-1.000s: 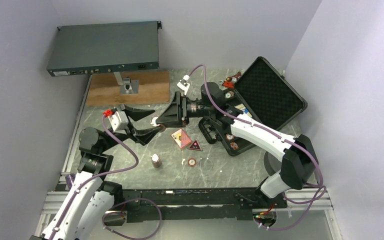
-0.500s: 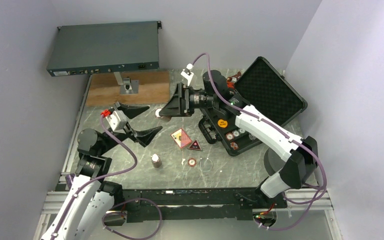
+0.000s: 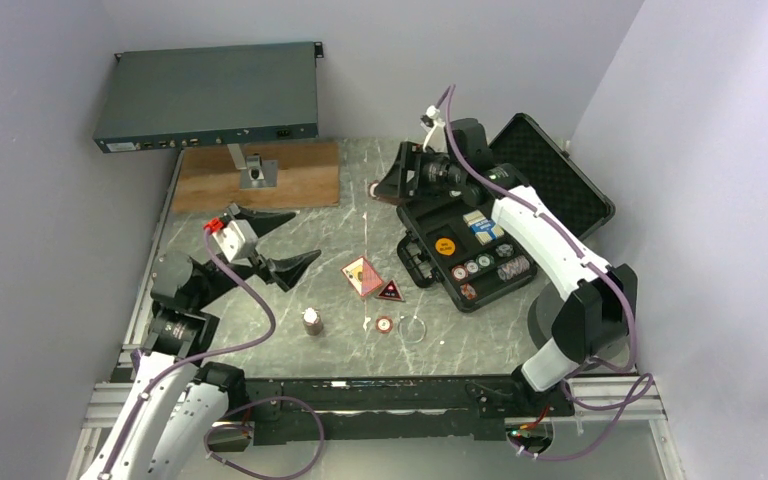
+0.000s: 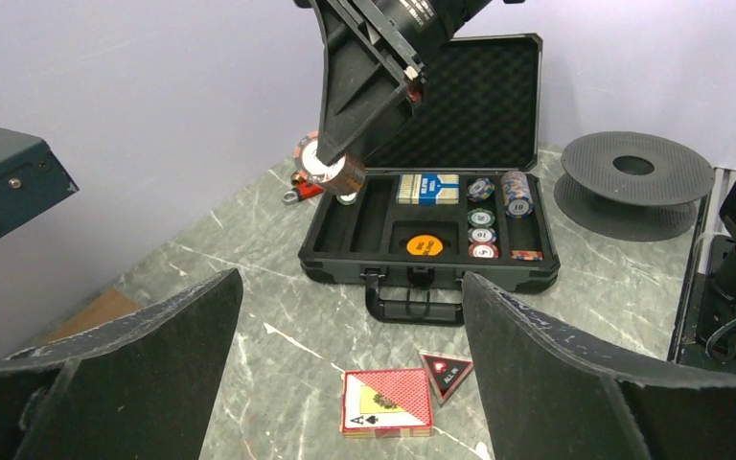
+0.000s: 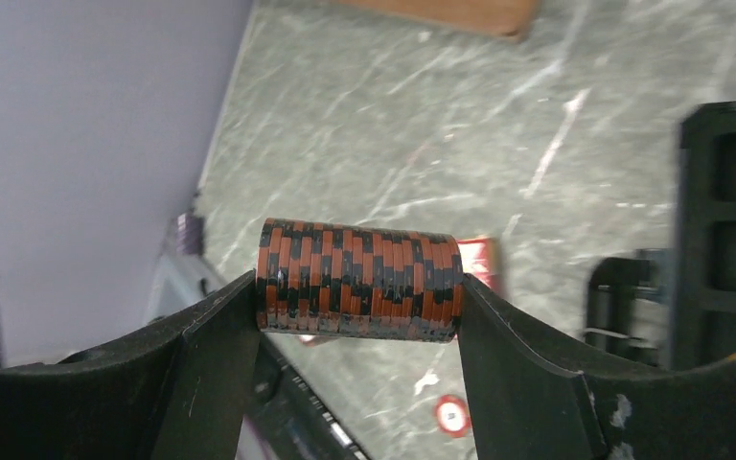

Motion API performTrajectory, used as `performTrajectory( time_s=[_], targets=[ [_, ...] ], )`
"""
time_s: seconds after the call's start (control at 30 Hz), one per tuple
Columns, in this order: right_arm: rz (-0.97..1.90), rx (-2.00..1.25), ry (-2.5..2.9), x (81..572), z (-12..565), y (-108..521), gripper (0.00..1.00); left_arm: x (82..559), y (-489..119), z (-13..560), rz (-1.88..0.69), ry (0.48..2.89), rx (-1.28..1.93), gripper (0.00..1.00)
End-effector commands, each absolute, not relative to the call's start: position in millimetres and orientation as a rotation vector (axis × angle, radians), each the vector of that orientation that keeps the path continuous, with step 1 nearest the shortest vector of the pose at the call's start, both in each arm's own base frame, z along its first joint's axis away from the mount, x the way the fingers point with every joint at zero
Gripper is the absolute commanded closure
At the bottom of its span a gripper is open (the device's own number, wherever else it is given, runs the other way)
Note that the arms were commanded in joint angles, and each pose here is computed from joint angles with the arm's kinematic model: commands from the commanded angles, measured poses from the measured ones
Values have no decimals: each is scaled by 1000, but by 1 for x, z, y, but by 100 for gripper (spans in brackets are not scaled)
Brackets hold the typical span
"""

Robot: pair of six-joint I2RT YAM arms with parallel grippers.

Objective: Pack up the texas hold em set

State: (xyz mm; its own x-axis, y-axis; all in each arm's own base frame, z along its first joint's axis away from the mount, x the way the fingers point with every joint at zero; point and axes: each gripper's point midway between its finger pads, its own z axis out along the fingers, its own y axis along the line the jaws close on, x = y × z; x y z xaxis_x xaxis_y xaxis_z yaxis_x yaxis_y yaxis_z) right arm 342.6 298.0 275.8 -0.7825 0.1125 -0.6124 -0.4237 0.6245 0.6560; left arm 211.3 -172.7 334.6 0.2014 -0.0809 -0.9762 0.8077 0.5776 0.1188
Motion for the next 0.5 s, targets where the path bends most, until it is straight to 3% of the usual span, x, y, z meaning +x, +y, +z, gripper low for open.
performTrajectory(
  time_s=[0.0, 0.13, 0.37, 0.47],
  targets=[
    [968, -292, 2103, 373, 289, 279, 87, 217, -167, 347, -655, 1255, 734, 11],
    [872, -265, 2106, 400, 268, 264, 87, 226, -160, 348, -635, 1294, 655, 10],
    [703, -267, 2135, 444, 233, 237, 100, 253, -115, 335, -420, 1485, 407, 7],
    [650, -249, 2179, 458, 216, 225, 100, 253, -99, 322, -336, 1523, 352, 6]
  ],
)
